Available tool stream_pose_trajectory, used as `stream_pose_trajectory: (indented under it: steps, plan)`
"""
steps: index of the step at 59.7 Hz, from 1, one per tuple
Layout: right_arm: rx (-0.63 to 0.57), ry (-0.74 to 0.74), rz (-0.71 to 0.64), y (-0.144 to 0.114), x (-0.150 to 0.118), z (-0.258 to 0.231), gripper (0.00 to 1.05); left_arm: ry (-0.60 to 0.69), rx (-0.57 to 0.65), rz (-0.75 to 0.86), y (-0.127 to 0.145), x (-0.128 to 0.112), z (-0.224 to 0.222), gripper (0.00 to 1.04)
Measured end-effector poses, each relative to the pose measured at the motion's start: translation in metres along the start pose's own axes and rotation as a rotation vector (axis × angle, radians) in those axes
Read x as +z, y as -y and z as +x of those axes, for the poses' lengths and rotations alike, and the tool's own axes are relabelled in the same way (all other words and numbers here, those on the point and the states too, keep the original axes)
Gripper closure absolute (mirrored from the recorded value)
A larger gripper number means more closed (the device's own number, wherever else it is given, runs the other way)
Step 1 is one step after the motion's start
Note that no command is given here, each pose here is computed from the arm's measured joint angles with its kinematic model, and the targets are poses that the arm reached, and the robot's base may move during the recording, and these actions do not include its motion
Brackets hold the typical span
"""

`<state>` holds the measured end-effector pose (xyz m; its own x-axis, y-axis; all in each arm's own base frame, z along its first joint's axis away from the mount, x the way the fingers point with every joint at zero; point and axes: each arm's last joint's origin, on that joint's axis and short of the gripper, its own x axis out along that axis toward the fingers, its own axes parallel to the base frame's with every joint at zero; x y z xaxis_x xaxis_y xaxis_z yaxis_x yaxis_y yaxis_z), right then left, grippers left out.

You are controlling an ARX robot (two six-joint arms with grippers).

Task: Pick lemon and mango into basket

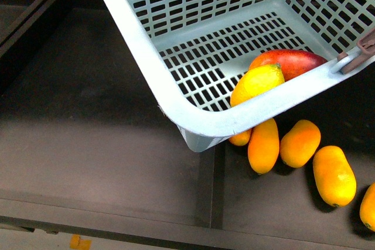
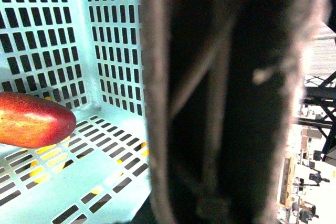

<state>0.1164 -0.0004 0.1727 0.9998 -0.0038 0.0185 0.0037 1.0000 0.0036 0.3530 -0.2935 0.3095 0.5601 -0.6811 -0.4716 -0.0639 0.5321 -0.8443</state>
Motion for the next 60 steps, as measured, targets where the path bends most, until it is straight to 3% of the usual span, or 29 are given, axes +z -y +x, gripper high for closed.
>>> stream_pose_trajectory:
  steps: [50,60]
  plan:
    - [0.002,-0.005,0.000,0.000,-0.003,-0.020,1.03,0.003,0.001,0.002,0.000,0.000,0.000,1.01]
    - [0.002,-0.005,-0.001,0.000,-0.003,-0.020,0.77,0.001,0.000,0.001,0.000,0.000,0.000,1.01]
